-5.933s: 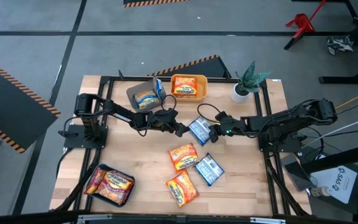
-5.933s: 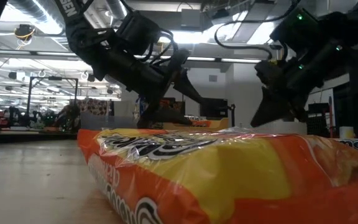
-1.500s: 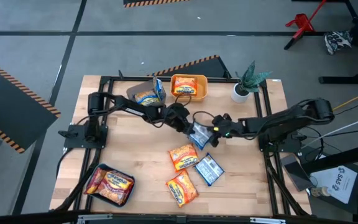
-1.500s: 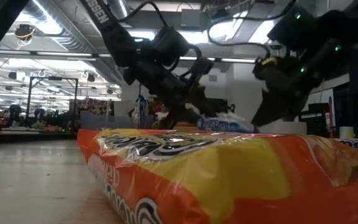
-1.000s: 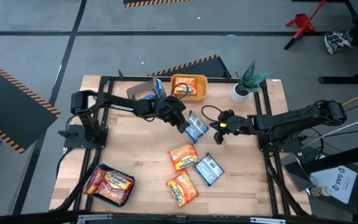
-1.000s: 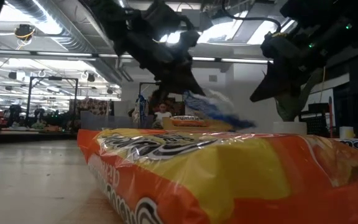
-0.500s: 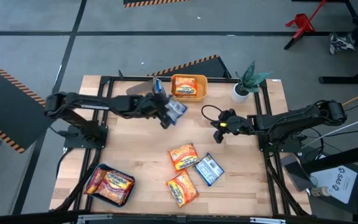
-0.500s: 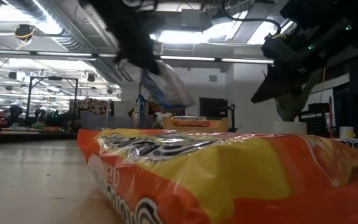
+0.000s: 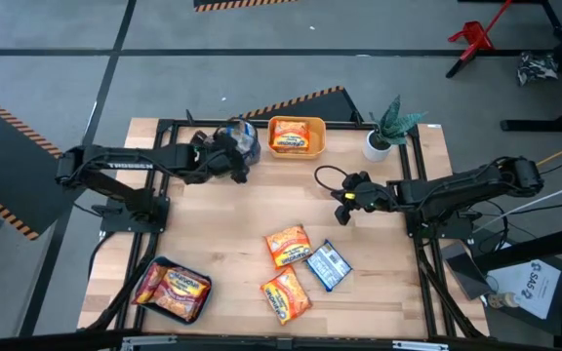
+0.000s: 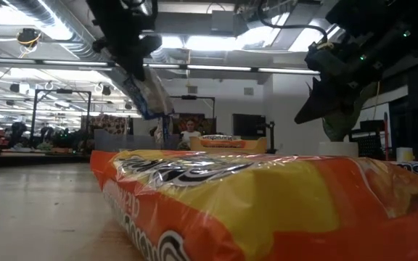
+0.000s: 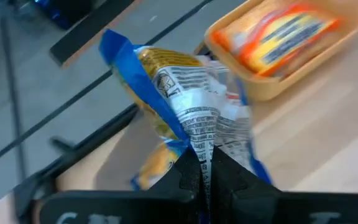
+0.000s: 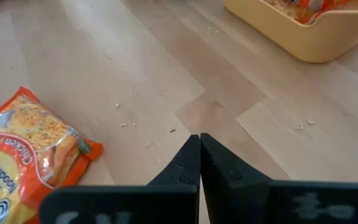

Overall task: Sort Maruchan noodles
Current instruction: Put the pack of blue ramen noodle soup into the transparent black bin

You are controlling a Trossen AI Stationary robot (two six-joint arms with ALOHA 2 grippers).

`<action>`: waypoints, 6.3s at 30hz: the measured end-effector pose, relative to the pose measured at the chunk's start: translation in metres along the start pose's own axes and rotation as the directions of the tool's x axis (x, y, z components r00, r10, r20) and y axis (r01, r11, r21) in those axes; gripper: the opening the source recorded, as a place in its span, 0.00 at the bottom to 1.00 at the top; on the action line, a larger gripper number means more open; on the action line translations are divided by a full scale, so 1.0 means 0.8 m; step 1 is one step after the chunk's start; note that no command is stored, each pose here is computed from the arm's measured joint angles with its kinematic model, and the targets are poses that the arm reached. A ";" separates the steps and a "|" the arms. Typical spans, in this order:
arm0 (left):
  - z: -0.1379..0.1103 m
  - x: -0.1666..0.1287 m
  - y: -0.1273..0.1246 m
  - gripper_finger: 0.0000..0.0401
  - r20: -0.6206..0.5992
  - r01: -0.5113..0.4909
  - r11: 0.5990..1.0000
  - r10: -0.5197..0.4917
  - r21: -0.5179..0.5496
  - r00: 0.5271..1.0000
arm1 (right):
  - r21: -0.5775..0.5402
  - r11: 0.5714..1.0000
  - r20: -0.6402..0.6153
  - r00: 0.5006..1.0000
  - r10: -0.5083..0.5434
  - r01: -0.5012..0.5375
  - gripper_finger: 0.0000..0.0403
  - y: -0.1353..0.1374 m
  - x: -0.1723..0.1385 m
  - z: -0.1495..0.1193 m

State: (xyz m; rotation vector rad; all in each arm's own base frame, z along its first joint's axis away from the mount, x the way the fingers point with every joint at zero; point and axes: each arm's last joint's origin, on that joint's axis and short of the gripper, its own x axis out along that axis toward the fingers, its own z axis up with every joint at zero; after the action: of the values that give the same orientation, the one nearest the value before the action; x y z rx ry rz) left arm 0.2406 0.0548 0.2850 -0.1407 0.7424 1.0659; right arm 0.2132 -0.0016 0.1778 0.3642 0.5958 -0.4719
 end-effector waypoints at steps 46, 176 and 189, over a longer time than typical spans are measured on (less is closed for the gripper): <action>-0.026 -0.011 0.057 0.00 -0.213 -0.369 0.929 0.366 0.026 0.906 | 0.004 0.999 -0.037 0.998 -0.049 0.049 0.00 -0.004 0.001 -0.006; 0.055 0.118 0.092 0.07 -0.131 0.150 0.175 -0.115 0.973 0.985 | 0.017 0.999 -0.063 0.997 -0.034 0.035 0.00 -0.004 0.001 -0.008; 0.049 0.124 0.094 0.19 -0.184 0.201 0.126 -0.131 0.972 0.974 | 0.017 0.999 -0.064 0.997 -0.032 0.034 0.00 -0.004 0.001 -0.008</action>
State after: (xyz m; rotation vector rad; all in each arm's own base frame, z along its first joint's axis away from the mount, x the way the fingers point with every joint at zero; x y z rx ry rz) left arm 0.2237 0.1839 0.2716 0.9347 1.3363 0.1286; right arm 0.2089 -0.0017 0.1717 0.3881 0.6605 -0.4990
